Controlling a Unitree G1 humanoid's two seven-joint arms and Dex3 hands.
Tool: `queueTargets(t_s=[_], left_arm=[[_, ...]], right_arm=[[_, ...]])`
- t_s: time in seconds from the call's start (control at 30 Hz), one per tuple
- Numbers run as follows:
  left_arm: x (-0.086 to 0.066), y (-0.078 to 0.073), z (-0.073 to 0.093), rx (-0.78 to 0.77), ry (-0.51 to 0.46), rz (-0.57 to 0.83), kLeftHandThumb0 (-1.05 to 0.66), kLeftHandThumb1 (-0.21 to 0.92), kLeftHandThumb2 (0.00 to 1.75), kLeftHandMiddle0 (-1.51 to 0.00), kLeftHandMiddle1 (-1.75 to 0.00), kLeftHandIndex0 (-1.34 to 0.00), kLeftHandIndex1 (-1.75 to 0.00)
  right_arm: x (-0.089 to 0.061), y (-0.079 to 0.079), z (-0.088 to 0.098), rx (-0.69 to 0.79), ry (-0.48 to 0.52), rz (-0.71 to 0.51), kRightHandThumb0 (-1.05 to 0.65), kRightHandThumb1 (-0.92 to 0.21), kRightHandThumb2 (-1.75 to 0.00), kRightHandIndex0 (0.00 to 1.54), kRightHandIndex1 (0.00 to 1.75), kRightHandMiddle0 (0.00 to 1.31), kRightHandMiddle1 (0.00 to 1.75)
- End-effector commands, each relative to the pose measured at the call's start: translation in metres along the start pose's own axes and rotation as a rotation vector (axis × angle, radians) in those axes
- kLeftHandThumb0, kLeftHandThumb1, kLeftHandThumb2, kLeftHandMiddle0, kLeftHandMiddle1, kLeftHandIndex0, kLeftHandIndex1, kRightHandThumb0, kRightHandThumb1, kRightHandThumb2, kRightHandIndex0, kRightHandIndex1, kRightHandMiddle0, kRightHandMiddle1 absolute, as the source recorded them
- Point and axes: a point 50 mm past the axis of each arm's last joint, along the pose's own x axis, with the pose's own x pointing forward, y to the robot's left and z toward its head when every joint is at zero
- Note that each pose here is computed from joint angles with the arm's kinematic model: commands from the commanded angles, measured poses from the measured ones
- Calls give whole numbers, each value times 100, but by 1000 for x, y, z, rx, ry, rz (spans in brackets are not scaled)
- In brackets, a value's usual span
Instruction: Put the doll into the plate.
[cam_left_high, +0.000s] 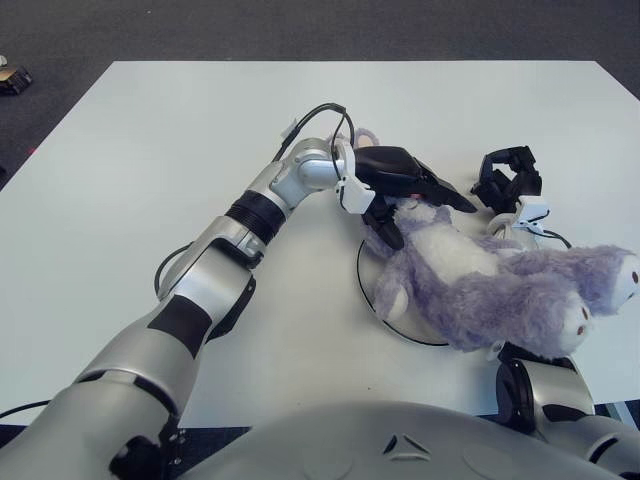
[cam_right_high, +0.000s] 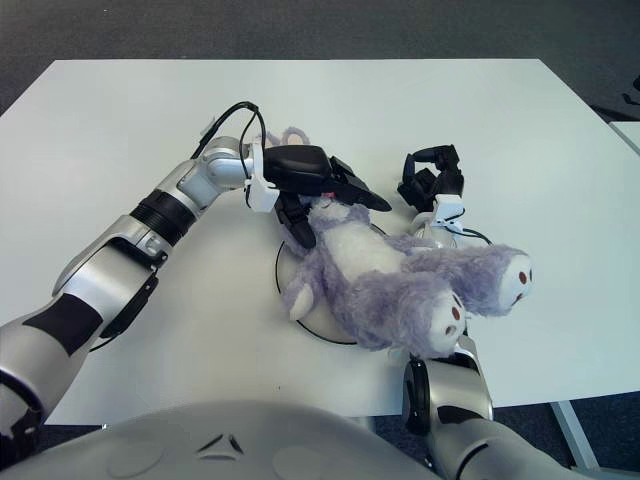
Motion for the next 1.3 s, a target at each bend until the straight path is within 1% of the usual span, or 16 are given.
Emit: queueTargets(t_s=[0.0,0.17,0.37,0.4,0.5,0.63,0.83,0.87,0.9,0.97,1.0,1.03,1.1,1.17,1.2,1.27], left_arm=[[-2,-3,-1,7,0,-13,-95,92,65,-31,0,-29,0],[-3,-3,-1,6,-1,-14,-98,92,68,-23,0,-24,0],[-3,-3,-1,7,-1,-14,-99,92,69,-21,0,-23,0],[-5,-4,-2,3,-3,0,-99,92,69,-21,0,-22,0],[-8,-4,-4,-3,-6,31,-100,92,70,-20,0,-21,0],[-12,-3,-5,3,-4,79,-101,92,70,-19,0,-20,0],[-24,4,-10,25,13,175,-102,92,70,-19,0,-18,0],[-27,6,-12,28,22,192,-102,92,70,-19,0,-17,0],[-28,7,-13,30,28,200,-102,92,70,-19,0,-17,0],[-29,8,-15,33,32,208,-102,92,70,-19,0,-17,0],[-32,11,-16,29,44,237,-102,92,70,-19,0,-16,0],[-34,13,-18,26,53,259,-102,92,70,-19,0,-16,0],[-39,18,-21,13,74,305,-102,92,70,-19,0,-16,0],[-43,22,-24,-6,93,336,-102,92,71,-20,-1,-16,0],[-44,22,-25,-10,97,342,-102,92,71,-21,-1,-16,0],[-47,26,-27,-33,114,367,-102,92,71,-21,-1,-17,0]], right_arm=[[-29,5,-34,68,141,-19,-38,-71,-80,79,175,34,175],[-33,7,-31,86,105,6,-38,-71,-80,79,175,33,175],[-33,7,-31,88,102,10,-38,-71,-79,79,175,33,175],[-36,7,-29,81,64,45,-38,-71,-79,79,175,33,175],[-42,8,-26,68,1,105,-37,-76,-69,72,175,35,169],[-43,7,-26,51,-19,141,-37,-83,-52,61,175,39,161],[-40,4,-25,-35,9,203,-36,-90,-35,56,168,42,154],[-36,1,-25,-44,29,195,-36,-91,-34,56,168,42,153],[-33,-1,-25,-47,43,186,-36,-91,-32,60,167,44,151],[-31,-3,-24,-48,59,178,-36,-92,-30,63,167,45,150],[-26,-6,-30,-50,115,121,-36,-92,-29,64,166,45,149],[-22,-8,-34,-52,158,79,-36,-92,-30,71,167,45,150],[-17,-8,-39,-57,217,26,-36,-91,-33,79,166,43,152],[-15,-6,-40,-61,225,20,-36,-88,-40,84,167,41,156],[-15,-6,-40,-63,225,18,-37,-84,-50,85,169,39,160],[-15,-5,-39,-74,215,21,-37,-80,-60,87,171,37,165]])
